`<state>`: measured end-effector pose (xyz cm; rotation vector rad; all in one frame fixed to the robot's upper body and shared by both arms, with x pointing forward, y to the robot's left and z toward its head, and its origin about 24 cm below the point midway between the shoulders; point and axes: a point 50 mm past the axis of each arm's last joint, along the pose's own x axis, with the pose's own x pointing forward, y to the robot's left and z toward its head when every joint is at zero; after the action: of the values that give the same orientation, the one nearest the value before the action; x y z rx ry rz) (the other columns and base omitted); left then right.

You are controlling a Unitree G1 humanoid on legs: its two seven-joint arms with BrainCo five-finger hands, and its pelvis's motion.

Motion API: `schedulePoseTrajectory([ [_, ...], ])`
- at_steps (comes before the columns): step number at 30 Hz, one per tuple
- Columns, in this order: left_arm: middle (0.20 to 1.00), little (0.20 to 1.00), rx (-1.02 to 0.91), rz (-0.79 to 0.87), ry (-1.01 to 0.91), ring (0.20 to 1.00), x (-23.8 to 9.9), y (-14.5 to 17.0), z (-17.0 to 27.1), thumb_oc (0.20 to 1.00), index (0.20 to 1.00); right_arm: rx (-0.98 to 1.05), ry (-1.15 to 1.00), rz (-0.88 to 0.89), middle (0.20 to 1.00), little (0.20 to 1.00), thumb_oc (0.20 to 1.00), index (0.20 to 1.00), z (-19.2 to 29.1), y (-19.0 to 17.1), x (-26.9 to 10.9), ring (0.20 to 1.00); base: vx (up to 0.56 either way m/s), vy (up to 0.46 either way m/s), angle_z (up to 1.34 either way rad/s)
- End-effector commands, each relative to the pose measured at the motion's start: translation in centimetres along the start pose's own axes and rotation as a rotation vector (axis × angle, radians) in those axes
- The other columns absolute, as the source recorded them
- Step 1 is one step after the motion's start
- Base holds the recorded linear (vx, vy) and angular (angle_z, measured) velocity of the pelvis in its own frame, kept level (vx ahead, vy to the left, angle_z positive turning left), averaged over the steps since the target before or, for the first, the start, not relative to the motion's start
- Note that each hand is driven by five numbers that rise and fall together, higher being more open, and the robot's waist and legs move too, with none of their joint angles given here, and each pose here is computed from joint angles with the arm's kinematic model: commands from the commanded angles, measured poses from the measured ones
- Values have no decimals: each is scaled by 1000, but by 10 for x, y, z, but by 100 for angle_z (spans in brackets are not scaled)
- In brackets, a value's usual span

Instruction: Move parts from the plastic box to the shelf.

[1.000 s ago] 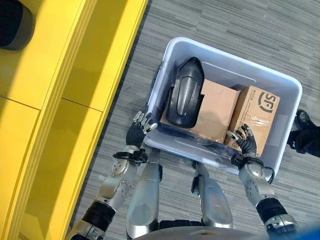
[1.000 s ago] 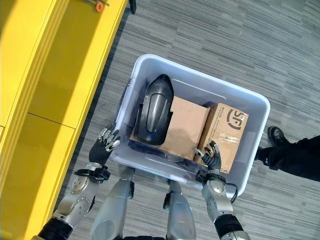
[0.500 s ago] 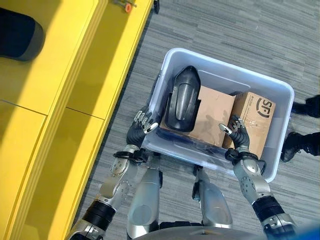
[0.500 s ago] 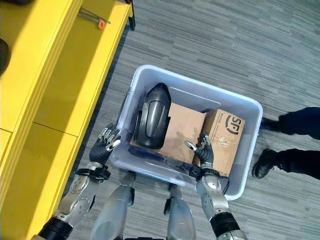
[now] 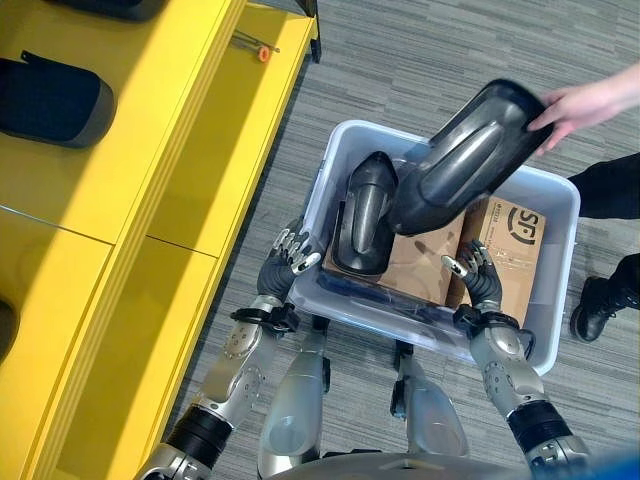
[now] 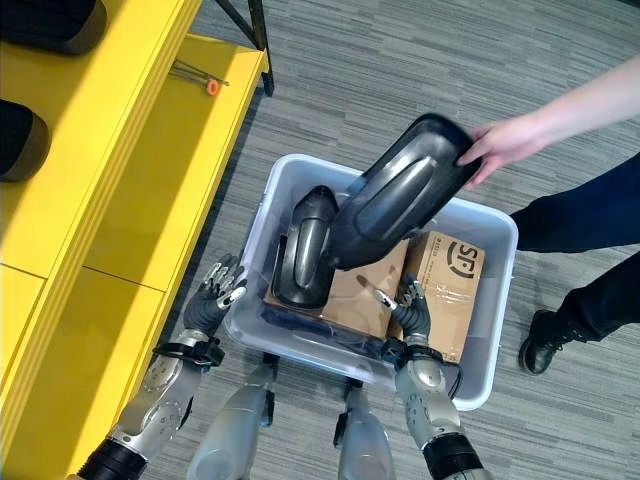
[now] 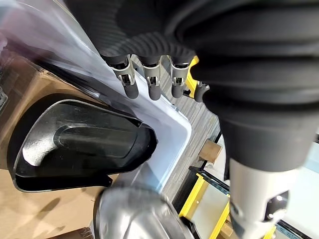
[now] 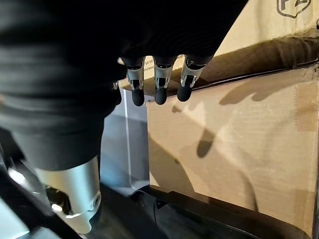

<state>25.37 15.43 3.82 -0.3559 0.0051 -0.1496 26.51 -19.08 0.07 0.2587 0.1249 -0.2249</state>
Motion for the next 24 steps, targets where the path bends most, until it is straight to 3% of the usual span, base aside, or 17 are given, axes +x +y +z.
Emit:
schedulePoseTrajectory([
  [1,1000,1000,8,-49,-38,1000,1,-4,6,1000,1000,9,-75,-9,1000,1000,1000,1000,14,-8,3,1000,0,0,0],
  [24,1000,1000,13,-70,-42,1000,7,-10,8,1000,1000,11,-67,-9,1000,1000,1000,1000,13,-8,2,1000,0,0,0],
])
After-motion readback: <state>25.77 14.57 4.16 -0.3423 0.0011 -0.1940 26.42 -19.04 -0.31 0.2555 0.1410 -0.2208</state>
